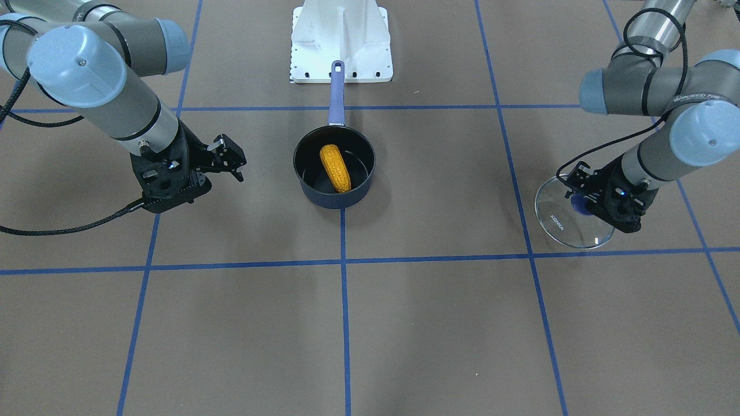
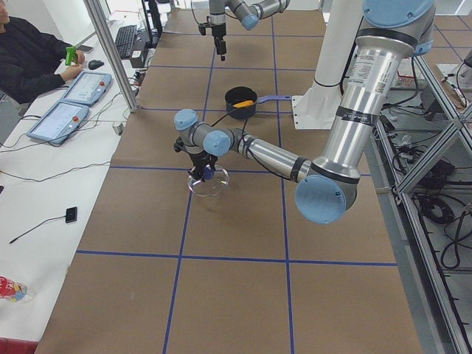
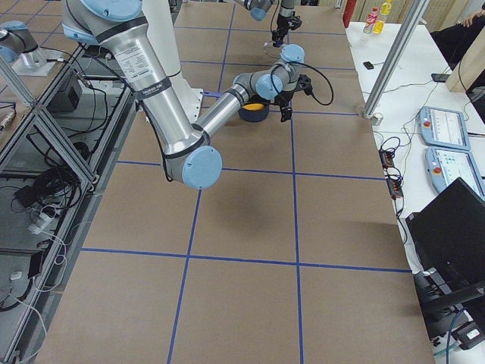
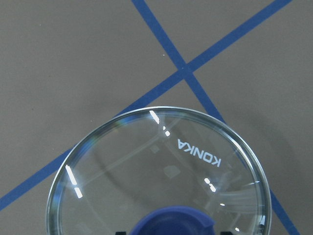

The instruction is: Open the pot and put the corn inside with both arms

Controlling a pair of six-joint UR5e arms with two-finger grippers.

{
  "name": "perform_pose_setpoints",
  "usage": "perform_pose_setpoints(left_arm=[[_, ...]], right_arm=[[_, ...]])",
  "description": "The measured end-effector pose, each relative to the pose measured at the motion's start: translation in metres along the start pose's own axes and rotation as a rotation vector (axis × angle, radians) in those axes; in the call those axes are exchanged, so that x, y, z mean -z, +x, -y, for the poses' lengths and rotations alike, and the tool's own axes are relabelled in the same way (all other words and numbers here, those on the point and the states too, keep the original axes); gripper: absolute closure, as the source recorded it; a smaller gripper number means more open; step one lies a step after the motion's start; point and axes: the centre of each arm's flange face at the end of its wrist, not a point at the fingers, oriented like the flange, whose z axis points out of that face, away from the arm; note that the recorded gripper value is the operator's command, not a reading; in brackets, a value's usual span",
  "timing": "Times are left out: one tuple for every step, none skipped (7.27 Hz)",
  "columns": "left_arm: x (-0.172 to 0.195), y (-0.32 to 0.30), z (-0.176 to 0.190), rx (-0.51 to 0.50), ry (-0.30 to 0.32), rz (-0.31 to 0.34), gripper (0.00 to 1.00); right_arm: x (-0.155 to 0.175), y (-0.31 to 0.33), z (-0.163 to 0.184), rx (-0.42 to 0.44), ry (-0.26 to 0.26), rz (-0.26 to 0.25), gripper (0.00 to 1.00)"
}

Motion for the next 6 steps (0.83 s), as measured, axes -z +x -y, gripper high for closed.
perform_pose_setpoints(left_arm=[[-0.0035,-0.0026,0.0057,0.006,-0.007,0.0,0.35],[-0.0046,-0.0036,0.01,0.009,-0.009,0.0,0.35],[-0.0053,-0.0044,0.0119,0.011,-0.01,0.0,0.35],[-0.0067,-0.0057,0.0123,0.014,-0.013,0.0,0.34],[-0.0089,-0.0076,0.0124,0.018,-0.018,0.0,0.34],[-0.011,-0.0092,0.0138,0.021,-0.022,0.0,0.33]], right_arm=[[-0.0003,0.0002,-0.0001,0.0,0.0,0.0,0.0],[-0.0007,0.0002,-0.0002,0.0,-0.001,-0.001,0.0],[-0.0013,0.0005,-0.0003,0.0,-0.001,-0.002,0.0],[-0.0016,0.0007,-0.0003,-0.001,-0.002,-0.002,0.0],[-0.0018,0.0008,-0.0002,-0.001,-0.002,-0.003,0.0],[-0.0022,0.0006,-0.0002,-0.001,-0.003,-0.003,0.0]])
